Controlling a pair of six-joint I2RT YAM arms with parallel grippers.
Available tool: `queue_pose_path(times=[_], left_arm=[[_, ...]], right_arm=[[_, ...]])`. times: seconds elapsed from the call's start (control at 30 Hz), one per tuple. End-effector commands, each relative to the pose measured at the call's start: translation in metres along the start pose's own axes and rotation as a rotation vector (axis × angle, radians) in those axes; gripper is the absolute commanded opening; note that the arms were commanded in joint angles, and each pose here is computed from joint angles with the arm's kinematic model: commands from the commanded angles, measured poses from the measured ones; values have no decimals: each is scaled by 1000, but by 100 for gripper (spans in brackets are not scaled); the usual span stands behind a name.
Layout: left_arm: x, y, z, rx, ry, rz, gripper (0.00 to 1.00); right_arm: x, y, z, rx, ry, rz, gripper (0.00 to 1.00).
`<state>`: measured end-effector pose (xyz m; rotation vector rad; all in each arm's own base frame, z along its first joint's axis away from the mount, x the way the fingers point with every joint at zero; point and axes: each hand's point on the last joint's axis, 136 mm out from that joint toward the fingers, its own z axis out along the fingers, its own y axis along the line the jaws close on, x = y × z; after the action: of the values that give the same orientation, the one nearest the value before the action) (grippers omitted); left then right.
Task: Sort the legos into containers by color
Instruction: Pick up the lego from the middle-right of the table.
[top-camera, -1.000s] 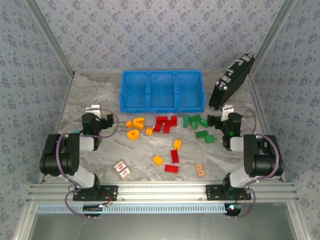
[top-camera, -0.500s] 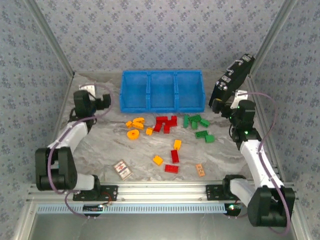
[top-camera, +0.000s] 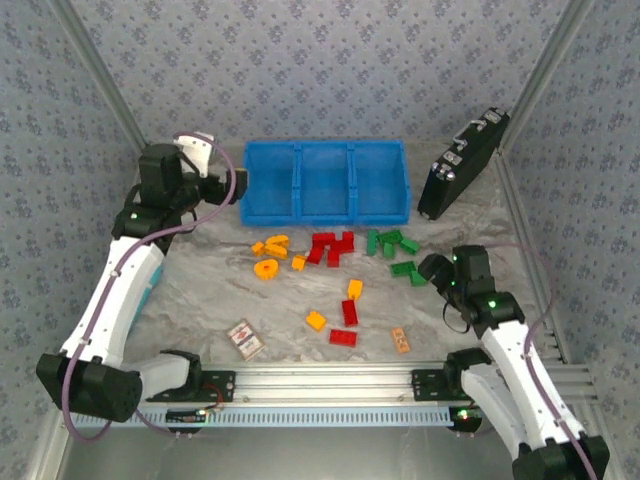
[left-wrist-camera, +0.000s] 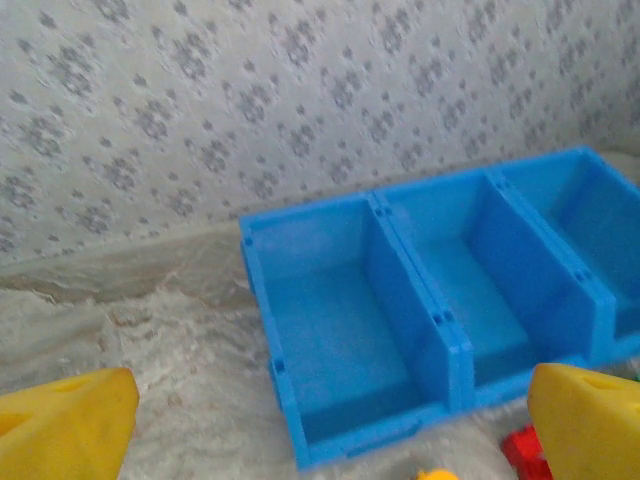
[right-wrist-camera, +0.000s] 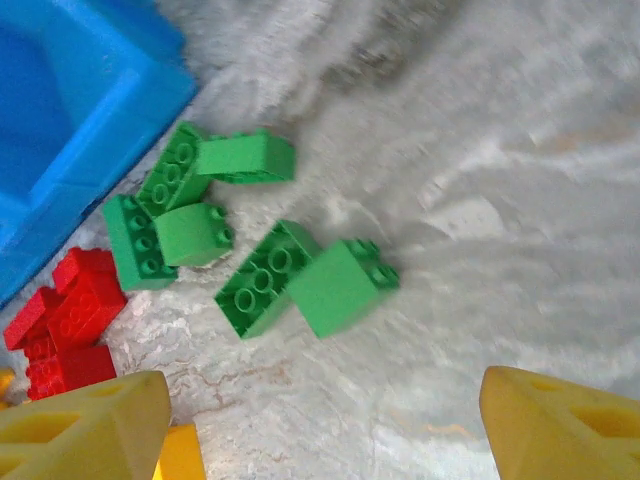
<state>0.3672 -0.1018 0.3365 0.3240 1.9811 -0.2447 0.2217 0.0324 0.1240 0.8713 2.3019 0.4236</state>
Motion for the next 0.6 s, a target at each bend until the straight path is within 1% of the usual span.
queue_pose_path(times=[0.0, 0.1, 0.17, 0.27, 0.43, 0.53, 0.57], left_arm=[[18, -11, -20, 40, 101, 77, 100], [20, -9, -27, 24, 106, 159, 100], [16, -3, -32, -21, 101, 192, 100], [11, -4, -37, -22, 86, 221, 100], [6, -12, -36, 17, 70, 271, 100], [10, -15, -30, 41, 82, 289, 100], [14, -13, -27, 35, 97, 293, 100]], right_arm=[[25, -35, -2, 109, 37, 255, 80], [33, -41, 2, 94, 29, 383, 75], [35, -42, 7, 83, 25, 446, 75], [36, -39, 13, 73, 26, 515, 75], [29, -28, 20, 79, 27, 531, 76], [22, -20, 25, 91, 34, 504, 78], [14, -15, 27, 83, 17, 497, 78]])
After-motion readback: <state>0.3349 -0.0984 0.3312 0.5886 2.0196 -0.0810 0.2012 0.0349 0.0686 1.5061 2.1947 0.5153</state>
